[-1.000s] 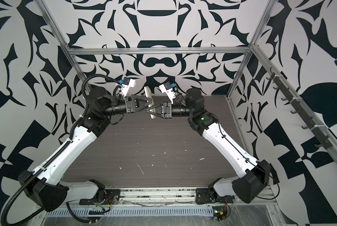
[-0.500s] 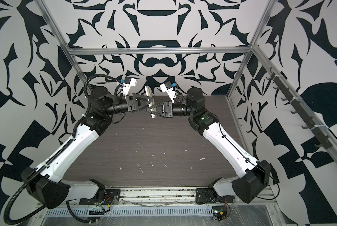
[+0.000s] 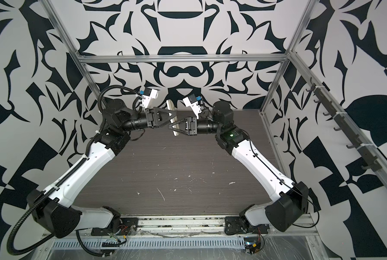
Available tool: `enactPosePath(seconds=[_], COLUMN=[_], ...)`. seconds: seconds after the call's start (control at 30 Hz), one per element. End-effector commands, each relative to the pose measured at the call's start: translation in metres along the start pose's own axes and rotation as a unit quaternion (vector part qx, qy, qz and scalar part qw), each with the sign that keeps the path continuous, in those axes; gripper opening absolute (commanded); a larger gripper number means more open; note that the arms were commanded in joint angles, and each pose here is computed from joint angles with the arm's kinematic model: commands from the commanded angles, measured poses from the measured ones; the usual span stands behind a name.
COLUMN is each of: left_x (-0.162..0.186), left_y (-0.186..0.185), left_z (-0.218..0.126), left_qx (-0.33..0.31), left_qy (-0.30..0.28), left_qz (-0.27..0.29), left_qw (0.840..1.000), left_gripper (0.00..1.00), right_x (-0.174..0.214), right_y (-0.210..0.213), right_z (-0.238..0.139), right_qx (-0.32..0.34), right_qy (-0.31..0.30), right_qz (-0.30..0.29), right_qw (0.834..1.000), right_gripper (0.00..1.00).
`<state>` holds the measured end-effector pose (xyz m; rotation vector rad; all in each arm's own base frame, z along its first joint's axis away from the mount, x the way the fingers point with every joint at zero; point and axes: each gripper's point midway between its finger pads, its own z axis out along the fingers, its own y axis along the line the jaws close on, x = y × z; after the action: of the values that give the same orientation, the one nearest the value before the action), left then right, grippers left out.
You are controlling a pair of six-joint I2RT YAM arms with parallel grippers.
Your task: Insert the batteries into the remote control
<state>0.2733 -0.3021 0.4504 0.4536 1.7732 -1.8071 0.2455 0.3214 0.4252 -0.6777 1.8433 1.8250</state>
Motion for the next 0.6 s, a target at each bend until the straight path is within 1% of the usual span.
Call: enactPosePath(seconds=[0.0,0.07,0.13,0.17,0.2,0.23,0.3,0.37,0.43,0.5,0.57], left_x=[-0.007,-0.009,-0.011,-0.011,-0.011,-0.011,-0.007,-0.001,0.009,0.016,0.023], left_y=[0.005,0.021,0.046,0.06,0.074,0.09,0.117,0.135,0.154,0.168,0.179], left_z=[-0.005,-0.011,-0.024,-0.032,-0.042,-0.054,-0.075,-0.09,-0.104,-0.117,-0.122], left_qx=[-0.033,-0.071,-0.135,-0.168,-0.204,-0.245,-0.308,-0.365,-0.422,-0.464,-0.491], left_qy=[-0.016,-0.017,-0.022,-0.023,-0.028,-0.034,-0.039,-0.03,-0.014,-0.009,-0.006], left_qz=[0.011,-0.005,-0.027,-0.038,-0.045,-0.055,-0.082,-0.084,-0.09,-0.093,-0.087], left_qw=[0.999,0.997,0.99,0.985,0.978,0.967,0.947,0.927,0.902,0.881,0.867], left_gripper=[0.24,0.24,0.23,0.22,0.21,0.21,0.21,0.22,0.21,0.21,0.21], right_x=[-0.006,-0.005,-0.006,-0.006,-0.007,-0.006,-0.002,0.004,0.013,0.019,0.021], right_y=[0.013,0.002,-0.018,-0.025,-0.035,-0.042,-0.056,-0.072,-0.09,-0.103,-0.109], right_z=[-0.004,-0.006,-0.011,-0.013,-0.019,-0.024,-0.034,-0.046,-0.061,-0.072,-0.081], right_qx=[0.017,0.043,0.077,0.086,0.102,0.116,0.152,0.187,0.228,0.27,0.302], right_qy=[-0.01,-0.008,-0.013,-0.017,-0.024,-0.027,-0.034,-0.038,-0.035,-0.031,-0.034], right_qz=[-0.041,-0.032,-0.008,-0.001,0.007,0.012,0.016,0.024,0.034,0.033,0.026], right_qw=[0.999,0.999,0.997,0.996,0.995,0.993,0.988,0.981,0.972,0.962,0.952], right_gripper=[0.35,0.49,0.64,0.71,0.82,0.85,0.89,0.92,0.99,0.99,0.99])
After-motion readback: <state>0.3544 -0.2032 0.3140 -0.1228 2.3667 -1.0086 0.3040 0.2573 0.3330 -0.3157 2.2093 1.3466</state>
